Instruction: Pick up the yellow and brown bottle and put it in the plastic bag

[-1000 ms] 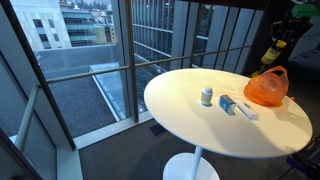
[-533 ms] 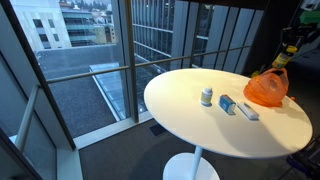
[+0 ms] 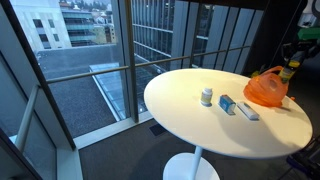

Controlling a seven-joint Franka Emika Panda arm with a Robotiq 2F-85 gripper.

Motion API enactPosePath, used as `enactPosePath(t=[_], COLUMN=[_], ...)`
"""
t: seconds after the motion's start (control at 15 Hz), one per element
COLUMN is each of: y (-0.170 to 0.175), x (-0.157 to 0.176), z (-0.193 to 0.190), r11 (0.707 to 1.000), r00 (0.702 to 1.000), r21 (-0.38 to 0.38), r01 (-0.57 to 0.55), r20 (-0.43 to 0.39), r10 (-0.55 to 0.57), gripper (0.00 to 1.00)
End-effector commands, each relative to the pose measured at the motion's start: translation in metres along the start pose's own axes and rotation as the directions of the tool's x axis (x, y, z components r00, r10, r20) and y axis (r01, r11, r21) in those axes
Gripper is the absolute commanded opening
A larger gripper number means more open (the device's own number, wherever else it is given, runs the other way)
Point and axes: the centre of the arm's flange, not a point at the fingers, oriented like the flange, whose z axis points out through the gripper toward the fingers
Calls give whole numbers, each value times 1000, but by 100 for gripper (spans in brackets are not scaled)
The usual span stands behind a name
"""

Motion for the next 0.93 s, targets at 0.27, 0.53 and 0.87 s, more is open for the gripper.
enactPosePath(t=[0.27, 0.53, 0.87], y=[-5, -5, -20], x=[-17, -14, -12], z=[27, 32, 31], r11=[1000, 999, 1000], r00=[1000, 999, 999], r21=[-23, -29, -28], r01=[6, 21, 12], r20=[28, 47, 35], r10=[-5, -20, -11], gripper=[21, 46, 21])
